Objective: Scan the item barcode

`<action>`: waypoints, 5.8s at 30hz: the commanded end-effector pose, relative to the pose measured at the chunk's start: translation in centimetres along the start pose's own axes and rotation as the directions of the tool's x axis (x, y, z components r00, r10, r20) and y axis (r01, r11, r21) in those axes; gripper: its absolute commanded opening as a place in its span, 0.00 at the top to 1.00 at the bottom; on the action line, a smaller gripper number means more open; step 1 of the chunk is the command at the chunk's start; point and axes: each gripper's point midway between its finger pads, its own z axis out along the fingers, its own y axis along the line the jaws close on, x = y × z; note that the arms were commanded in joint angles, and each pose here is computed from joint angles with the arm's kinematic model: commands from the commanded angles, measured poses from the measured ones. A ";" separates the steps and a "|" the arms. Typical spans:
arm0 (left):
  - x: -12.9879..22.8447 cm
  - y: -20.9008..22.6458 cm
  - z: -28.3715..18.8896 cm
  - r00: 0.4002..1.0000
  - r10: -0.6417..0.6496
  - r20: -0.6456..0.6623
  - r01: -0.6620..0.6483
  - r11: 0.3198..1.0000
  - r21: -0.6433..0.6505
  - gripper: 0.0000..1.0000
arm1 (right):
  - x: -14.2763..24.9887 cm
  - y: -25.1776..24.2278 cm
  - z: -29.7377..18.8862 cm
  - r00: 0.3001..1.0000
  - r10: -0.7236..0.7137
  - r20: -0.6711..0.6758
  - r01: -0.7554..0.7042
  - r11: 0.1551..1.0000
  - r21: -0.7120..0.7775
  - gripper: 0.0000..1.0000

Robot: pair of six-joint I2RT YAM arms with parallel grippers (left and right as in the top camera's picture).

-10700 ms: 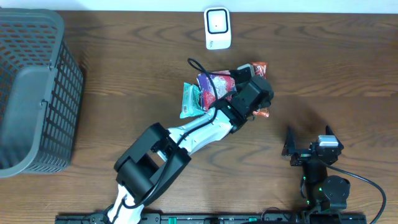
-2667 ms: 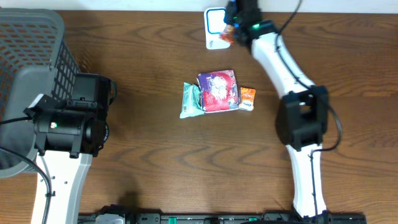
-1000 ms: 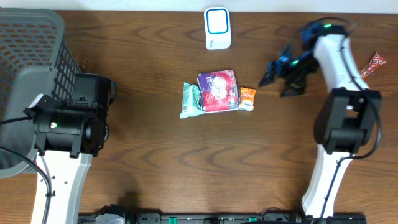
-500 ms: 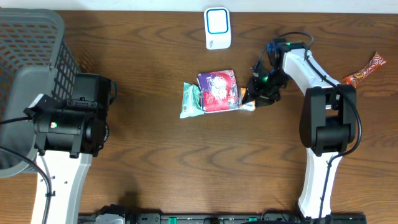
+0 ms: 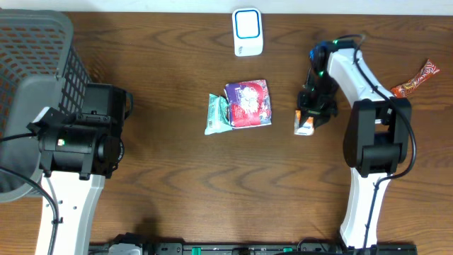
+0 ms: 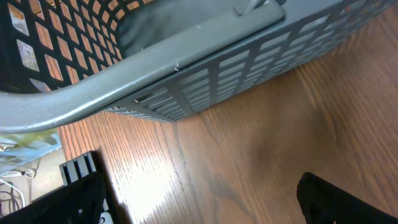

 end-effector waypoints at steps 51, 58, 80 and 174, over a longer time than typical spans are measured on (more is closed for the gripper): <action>-0.3 0.3 0.2 1.000 0.000 0.017 0.001 1.000 -0.022 0.02 | -0.7 12.0 -2.4 0.937 -0.300 0.180 0.346 0.868 -0.355 0.99; -0.3 0.3 0.2 1.000 0.000 0.017 0.001 1.000 -0.022 0.02 | -1.7 9.3 -3.6 0.921 -0.312 0.232 0.389 0.760 -0.521 0.99; -0.3 0.3 0.2 1.000 0.000 0.017 0.001 1.000 -0.022 0.02 | -1.5 -3.7 0.8 0.999 -0.045 0.017 0.048 0.919 -0.392 0.63; -0.3 0.3 0.2 1.000 0.000 0.017 0.001 1.000 -0.022 0.02 | -14.4 -19.7 -16.9 0.688 0.014 0.726 -0.424 0.819 0.386 0.62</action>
